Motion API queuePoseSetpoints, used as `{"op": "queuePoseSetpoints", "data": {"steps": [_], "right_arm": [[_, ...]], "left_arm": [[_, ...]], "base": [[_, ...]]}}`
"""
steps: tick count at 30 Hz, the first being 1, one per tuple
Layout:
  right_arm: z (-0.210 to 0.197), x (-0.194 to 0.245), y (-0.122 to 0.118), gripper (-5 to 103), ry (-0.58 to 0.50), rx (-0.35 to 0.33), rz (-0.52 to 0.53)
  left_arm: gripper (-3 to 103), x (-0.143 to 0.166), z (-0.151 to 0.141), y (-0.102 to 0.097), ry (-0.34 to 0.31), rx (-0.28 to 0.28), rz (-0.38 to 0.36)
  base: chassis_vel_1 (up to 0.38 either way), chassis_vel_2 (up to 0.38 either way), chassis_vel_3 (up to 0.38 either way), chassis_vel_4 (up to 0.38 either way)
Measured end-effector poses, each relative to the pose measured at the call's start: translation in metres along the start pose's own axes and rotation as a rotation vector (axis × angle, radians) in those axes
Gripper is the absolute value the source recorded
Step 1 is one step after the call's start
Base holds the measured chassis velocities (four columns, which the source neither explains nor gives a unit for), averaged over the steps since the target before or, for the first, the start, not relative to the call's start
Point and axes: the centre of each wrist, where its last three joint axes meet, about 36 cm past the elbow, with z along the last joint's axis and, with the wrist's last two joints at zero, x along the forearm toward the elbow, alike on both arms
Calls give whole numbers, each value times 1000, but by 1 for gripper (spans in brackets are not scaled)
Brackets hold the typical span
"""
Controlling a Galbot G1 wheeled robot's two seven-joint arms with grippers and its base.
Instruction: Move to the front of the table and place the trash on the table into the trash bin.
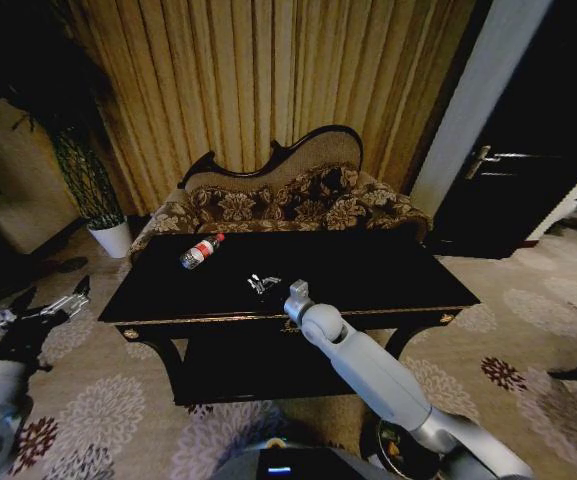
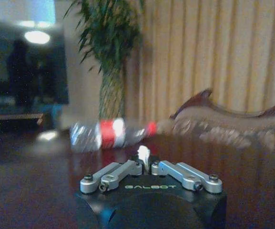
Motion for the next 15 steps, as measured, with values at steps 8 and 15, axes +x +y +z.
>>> {"op": "queuePoseSetpoints", "data": {"steps": [8,15], "right_arm": [[-45,38,-70,3,-96,45,240],[-43,104,-127,3,-75,87,469]], "left_arm": [[100,-3,-1,2,-5,7,4],[100,-8,2,2,-3,15,18]], "base": [[0,0,0,0],[0,0,0,0]]}}
